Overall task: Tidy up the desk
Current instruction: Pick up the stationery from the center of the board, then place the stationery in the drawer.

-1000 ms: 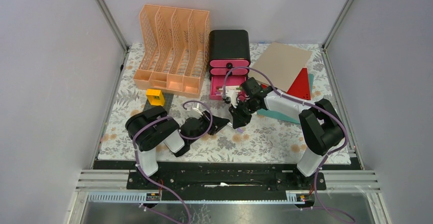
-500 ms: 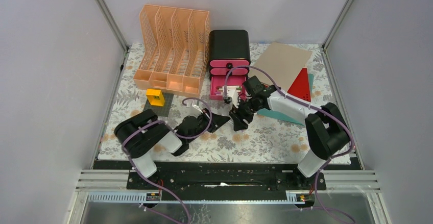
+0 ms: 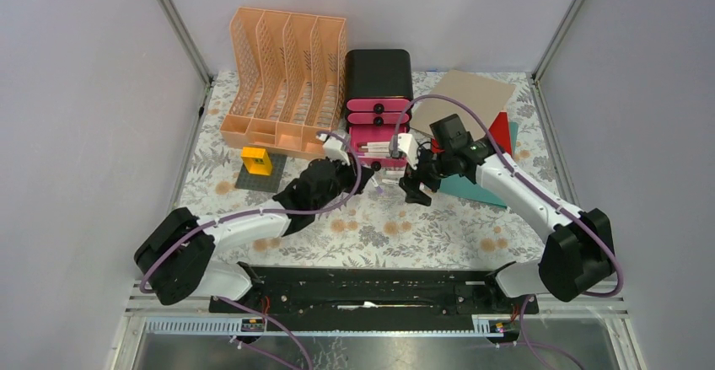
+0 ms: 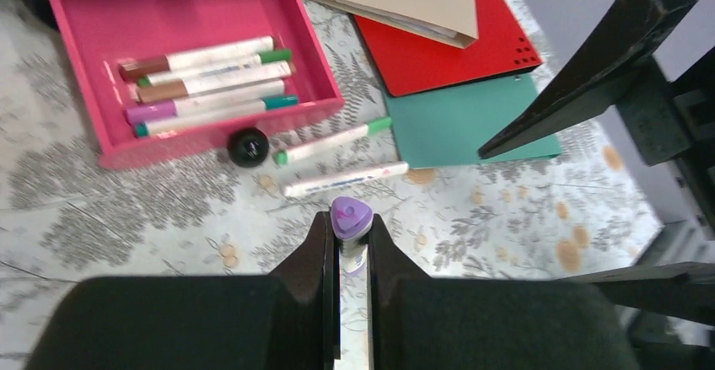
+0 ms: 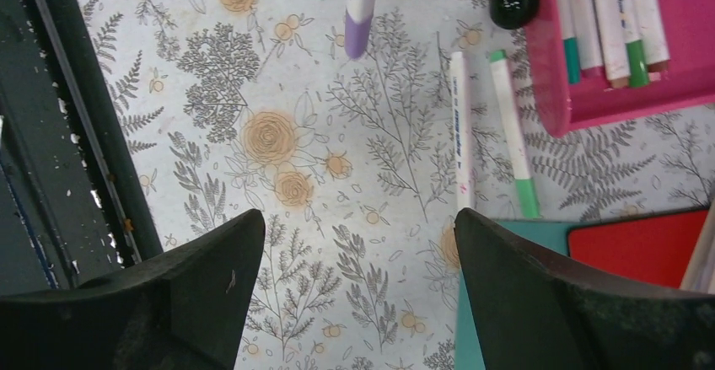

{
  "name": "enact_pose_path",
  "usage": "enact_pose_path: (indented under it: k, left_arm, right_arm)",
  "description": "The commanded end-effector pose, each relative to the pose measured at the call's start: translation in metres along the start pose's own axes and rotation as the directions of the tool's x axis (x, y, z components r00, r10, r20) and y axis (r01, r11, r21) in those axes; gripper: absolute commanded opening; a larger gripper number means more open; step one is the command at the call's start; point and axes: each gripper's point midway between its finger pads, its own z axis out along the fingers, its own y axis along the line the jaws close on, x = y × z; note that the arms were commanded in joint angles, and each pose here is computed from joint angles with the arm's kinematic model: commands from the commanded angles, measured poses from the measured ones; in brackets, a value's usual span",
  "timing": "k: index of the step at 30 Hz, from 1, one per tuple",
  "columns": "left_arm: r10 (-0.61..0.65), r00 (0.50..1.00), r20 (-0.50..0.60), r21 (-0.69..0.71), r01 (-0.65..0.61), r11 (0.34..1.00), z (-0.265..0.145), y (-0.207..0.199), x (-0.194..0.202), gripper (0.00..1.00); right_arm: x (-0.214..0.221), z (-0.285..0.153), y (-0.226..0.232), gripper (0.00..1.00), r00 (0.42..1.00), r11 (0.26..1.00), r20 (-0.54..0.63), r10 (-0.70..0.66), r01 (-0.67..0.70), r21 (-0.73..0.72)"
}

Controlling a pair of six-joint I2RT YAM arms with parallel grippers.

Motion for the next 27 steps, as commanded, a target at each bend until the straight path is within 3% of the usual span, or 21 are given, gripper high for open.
enact_pose_path:
  k: [1, 9, 14, 27]
  left_arm:
    - [0.277, 0.96, -0.042, -0.095, -0.28, 0.955, 0.004, 0.012, -0.026, 0.0]
    - [0.494, 0.868, -0.058, -0.191, -0.495, 0.847, 0.022, 0.016, -0.069, 0.0]
    - [0.616, 0.782, -0.095, -0.214, -0.62, 0.755, 0.039, 0.019, -0.082, 0.0]
    - [0.756, 0.608, -0.242, -0.238, -0.792, 0.562, 0.099, 0.046, -0.073, 0.01]
  right_arm:
    - [-0.004, -0.017, -0.009, 0.9, 1.0, 0.998, 0.017, -0.025, 0.024, 0.05]
    - [0.003, -0.018, -0.017, 0.9, 1.0, 0.997, -0.001, -0.01, 0.01, 0.075]
    - [0.006, -0.019, -0.019, 0.9, 1.0, 0.997, -0.004, -0.001, 0.002, 0.081]
    - [0.009, -0.02, -0.022, 0.9, 1.0, 0.996, -0.011, 0.002, -0.001, 0.09]
